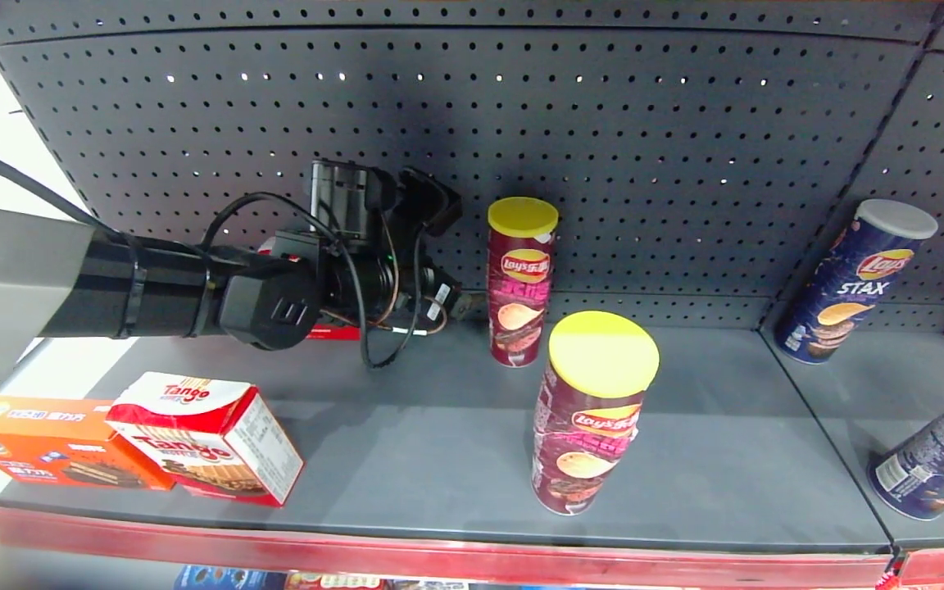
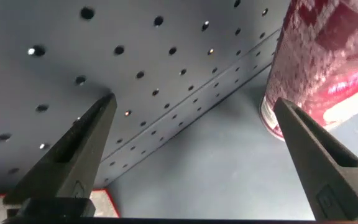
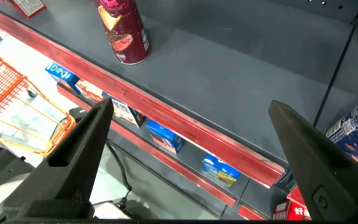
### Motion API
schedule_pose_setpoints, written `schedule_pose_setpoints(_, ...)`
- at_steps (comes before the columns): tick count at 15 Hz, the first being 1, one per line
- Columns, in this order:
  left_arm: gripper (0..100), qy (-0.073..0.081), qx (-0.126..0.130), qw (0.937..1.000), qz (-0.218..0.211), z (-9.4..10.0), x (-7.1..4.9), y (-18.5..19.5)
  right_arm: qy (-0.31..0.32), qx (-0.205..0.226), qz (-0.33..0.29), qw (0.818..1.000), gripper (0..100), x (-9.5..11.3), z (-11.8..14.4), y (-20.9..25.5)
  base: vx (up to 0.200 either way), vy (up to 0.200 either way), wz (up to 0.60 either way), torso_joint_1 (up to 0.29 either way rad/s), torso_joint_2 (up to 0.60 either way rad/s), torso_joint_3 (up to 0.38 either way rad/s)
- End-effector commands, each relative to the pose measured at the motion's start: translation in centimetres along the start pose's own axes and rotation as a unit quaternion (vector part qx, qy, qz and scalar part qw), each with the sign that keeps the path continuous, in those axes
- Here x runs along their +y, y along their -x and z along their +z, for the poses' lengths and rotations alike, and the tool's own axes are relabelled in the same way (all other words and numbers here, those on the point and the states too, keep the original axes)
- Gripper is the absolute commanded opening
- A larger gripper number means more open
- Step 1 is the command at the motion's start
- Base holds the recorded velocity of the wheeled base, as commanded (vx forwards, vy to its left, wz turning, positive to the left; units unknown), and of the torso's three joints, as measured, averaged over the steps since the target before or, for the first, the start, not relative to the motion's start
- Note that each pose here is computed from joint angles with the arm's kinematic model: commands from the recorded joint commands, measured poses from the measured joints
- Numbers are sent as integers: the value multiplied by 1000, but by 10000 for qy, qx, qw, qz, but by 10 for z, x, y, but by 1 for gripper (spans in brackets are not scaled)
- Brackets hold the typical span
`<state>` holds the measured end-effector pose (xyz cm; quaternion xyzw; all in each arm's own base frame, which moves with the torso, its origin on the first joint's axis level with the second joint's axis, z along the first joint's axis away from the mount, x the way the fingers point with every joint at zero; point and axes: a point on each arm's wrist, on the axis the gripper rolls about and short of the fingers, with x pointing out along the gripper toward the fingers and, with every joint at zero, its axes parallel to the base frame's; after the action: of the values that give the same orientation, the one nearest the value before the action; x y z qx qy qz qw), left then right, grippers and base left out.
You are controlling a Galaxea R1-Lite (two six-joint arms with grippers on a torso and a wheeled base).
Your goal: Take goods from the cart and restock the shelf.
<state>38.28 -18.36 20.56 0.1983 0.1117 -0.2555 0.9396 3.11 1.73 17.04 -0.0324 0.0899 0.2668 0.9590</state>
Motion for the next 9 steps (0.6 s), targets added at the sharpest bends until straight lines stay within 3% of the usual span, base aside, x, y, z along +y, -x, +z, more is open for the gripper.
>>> schedule_pose_setpoints(1,100,-5,35,10000,-54,-3,-5,-7,4,-23,1,10000,100,0,0,1,0,0,0,0,0,0)
schedule_pose_setpoints(9,100,-28,-61,9998,-167,4,-16,-10,5,-38,-7,10000,100,0,0,1,0,0,0,0,0,0)
